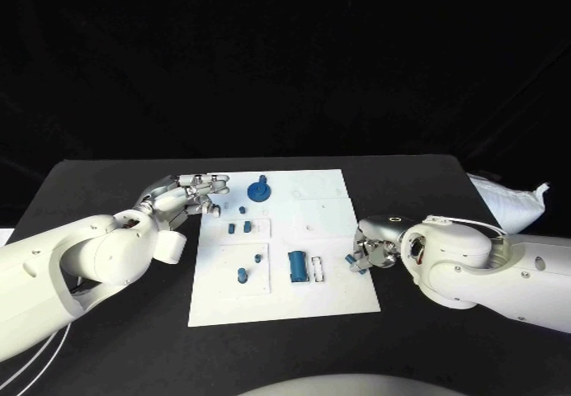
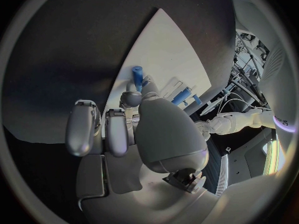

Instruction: Assemble the parts on the task board

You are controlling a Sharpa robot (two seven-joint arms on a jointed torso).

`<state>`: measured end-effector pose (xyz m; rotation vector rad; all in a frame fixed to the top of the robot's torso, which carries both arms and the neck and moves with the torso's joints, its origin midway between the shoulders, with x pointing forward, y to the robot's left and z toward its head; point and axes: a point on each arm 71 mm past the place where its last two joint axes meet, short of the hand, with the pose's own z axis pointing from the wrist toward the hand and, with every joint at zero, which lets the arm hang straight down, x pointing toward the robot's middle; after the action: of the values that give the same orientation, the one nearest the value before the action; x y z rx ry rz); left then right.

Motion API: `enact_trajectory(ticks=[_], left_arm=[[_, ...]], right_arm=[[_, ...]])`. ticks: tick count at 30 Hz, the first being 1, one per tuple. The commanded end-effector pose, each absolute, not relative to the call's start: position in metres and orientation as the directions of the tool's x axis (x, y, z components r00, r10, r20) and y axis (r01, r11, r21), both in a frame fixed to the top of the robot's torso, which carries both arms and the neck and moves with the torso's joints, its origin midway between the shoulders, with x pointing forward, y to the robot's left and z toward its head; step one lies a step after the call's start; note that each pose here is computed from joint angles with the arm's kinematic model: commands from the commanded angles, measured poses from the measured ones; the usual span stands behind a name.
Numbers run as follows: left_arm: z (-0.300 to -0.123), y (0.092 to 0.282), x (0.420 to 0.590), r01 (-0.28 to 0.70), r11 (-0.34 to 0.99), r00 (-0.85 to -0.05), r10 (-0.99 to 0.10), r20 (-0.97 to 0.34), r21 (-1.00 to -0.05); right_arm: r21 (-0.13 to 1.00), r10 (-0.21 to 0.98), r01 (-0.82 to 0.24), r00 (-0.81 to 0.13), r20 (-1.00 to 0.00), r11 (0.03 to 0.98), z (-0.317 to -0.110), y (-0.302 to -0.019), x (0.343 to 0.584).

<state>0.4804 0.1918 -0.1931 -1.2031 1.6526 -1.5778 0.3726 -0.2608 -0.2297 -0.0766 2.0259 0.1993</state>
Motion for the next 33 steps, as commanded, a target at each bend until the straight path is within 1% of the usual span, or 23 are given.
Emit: enact_trajectory(ticks=[1, 5, 12, 18, 26, 33], left_arm=[[-0.192, 0.189, 0.479, -0.223, -0.095, -0.467, -0.863, 0.192, -0.970], [-0.192, 0.190, 0.479, -0.224, -0.095, -0.467, -0.863, 0.192, -0.970], [-0.192, 0.191, 0.479, -0.224, -0.094, -0.467, -0.864, 0.191, -0.970], [-0.192, 0.190, 0.478, -0.224, -0.095, -0.469, -0.862, 0.192, -0.970], [-0.192, 0.190, 0.478, -0.226, -0.094, -0.470, -0.861, 0.193, -0.970], [-0.192, 0.189, 0.478, -0.231, -0.094, -0.472, -0.859, 0.197, -0.968]], right_arm=[[0.023, -0.067, -0.191, -0.453, -0.889, 0.981, -0.240, -0.256, 0.369], [0.011, -0.088, -0.214, -0.450, -0.889, 0.977, -0.245, -0.249, 0.369], [-0.003, -0.110, -0.227, -0.460, -0.881, 0.974, -0.249, -0.246, 0.369], [0.007, -0.097, -0.222, -0.456, -0.885, 0.975, -0.249, -0.245, 0.369], [0.079, -0.012, -0.198, -0.423, -0.906, 0.977, -0.244, -0.243, 0.368], [0.201, 0.125, -0.166, -0.381, -0.916, 0.965, -0.235, -0.239, 0.366]])
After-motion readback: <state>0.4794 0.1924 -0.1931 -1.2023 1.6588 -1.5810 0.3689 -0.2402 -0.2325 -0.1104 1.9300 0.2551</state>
